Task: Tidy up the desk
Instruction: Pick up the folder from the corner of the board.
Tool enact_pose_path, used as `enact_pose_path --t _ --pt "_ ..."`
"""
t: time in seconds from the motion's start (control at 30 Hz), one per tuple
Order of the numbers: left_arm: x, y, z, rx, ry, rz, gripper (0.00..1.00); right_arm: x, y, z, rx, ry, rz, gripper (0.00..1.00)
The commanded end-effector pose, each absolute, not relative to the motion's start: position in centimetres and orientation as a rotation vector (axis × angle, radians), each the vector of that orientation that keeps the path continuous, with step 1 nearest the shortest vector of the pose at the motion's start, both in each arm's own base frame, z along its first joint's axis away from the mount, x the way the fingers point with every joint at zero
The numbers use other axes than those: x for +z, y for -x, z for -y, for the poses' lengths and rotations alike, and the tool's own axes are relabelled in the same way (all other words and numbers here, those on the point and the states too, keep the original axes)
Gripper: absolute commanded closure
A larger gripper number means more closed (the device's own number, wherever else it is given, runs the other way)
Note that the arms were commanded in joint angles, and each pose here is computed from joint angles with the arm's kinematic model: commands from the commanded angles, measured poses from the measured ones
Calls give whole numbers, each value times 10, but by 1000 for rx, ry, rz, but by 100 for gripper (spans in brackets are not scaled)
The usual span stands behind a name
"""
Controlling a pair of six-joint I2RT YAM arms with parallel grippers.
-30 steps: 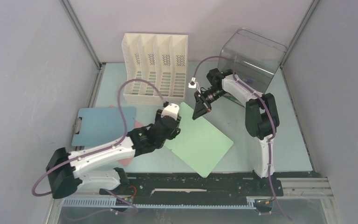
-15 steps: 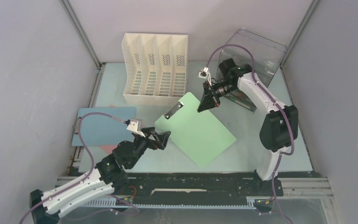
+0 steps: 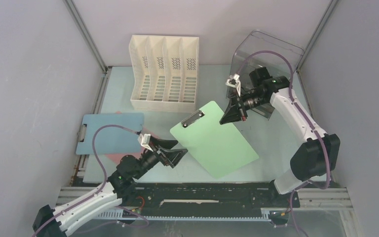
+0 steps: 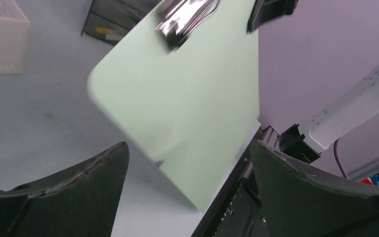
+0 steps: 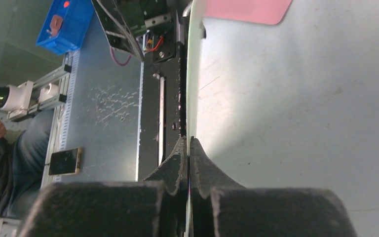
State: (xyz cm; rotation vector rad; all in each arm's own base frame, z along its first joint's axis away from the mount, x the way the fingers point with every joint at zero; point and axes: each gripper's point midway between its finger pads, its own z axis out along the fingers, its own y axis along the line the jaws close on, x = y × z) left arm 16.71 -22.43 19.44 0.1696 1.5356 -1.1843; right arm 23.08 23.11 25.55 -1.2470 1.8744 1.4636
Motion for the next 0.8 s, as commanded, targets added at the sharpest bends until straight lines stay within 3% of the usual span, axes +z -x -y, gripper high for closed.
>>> enact_pose_path --t 0.0,0.67,0.77 --pt "203 -156 230 -1290 -189 -1457 0 288 -229 -225 1504 1196 -1744 100" --pt "195 -159 254 -1309 -307 -1468 0 307 -219 -220 1561 1177 -1639 100" --pt "198 -158 262 -1334 -351 -1453 7 307 -218 -220 1567 1178 -1631 100"
